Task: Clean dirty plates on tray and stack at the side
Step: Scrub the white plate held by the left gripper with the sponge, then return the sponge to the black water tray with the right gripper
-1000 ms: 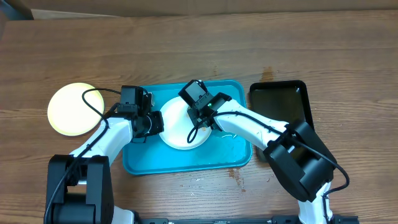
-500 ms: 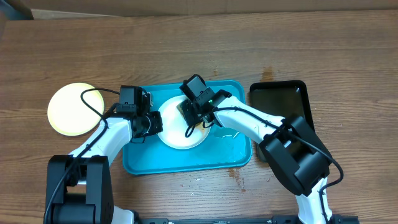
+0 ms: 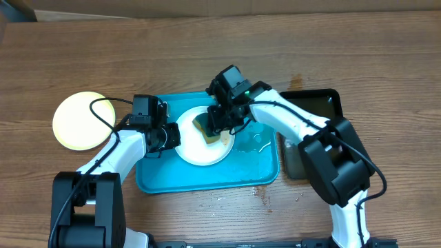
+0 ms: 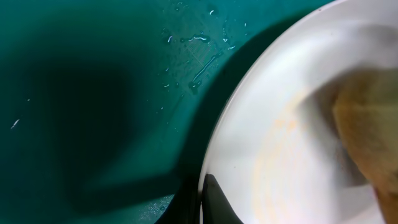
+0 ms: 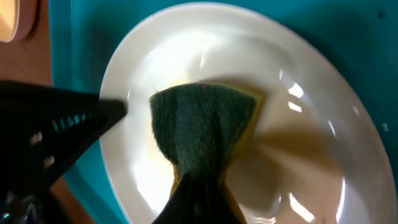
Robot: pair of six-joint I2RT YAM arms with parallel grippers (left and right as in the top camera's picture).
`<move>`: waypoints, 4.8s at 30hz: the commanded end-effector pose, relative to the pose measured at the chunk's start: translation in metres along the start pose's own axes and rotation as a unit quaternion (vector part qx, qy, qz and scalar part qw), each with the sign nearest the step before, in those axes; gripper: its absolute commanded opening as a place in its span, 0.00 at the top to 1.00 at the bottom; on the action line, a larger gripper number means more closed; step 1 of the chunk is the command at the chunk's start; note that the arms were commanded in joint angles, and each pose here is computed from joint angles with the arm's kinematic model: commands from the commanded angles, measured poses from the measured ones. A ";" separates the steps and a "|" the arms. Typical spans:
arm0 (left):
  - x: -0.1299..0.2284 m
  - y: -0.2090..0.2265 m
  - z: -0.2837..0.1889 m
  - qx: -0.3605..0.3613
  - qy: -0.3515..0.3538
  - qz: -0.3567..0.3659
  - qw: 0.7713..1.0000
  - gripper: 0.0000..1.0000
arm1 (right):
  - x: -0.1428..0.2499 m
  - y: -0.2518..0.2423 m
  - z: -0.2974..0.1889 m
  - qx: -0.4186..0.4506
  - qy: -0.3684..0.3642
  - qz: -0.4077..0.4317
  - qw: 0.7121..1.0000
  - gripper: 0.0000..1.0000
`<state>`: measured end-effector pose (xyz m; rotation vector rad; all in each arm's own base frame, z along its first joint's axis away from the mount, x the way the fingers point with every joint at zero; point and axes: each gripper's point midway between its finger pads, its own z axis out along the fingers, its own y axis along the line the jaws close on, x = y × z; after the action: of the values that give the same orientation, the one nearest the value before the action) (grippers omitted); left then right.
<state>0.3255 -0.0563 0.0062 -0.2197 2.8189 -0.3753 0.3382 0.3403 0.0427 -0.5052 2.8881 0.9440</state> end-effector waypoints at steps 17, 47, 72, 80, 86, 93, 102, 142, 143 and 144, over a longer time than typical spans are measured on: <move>0.009 -0.001 0.005 0.004 0.016 0.006 1.000 0.96 | 0.003 -0.018 -0.034 0.084 -0.056 0.110 0.989 0.96; 0.009 -0.001 0.005 0.004 0.016 0.006 1.000 0.96 | 0.022 0.001 0.024 -0.018 -0.098 0.156 0.983 0.96; 0.009 -0.001 0.005 0.004 0.016 0.006 1.000 0.96 | 0.010 0.062 -0.028 -0.143 -0.105 0.062 0.982 0.96; 0.009 -0.001 0.005 0.004 0.017 0.006 1.000 0.96 | 0.010 0.047 -0.012 -0.183 -0.067 0.099 0.976 0.96; 0.010 -0.001 0.005 0.004 0.017 0.006 1.000 0.96 | 0.008 0.035 0.002 -0.213 -0.051 0.101 0.971 0.96; 0.010 -0.001 0.005 0.003 0.018 0.006 1.000 0.96 | 0.007 0.023 0.017 -0.206 -0.050 0.106 0.971 0.96; 0.010 -0.001 0.005 0.003 0.018 0.005 1.000 0.96 | 0.000 -0.009 0.015 -0.162 -0.069 0.144 0.974 0.96; 0.009 -0.001 0.005 0.004 0.016 0.006 1.000 0.96 | 0.120 -0.214 -0.156 0.268 -0.052 0.270 0.923 0.96; 0.009 -0.001 0.005 0.004 0.016 0.006 1.000 0.96 | 0.123 -0.218 -0.154 0.276 -0.052 0.269 0.921 0.96; 0.009 -0.001 0.005 0.004 0.016 0.006 1.000 0.96 | 0.125 -0.222 -0.153 0.285 -0.053 0.269 0.919 0.96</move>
<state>0.3243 -0.0589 0.0064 -0.2173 2.8226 -0.3977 0.2989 0.0680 0.0284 0.4145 3.0567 0.2955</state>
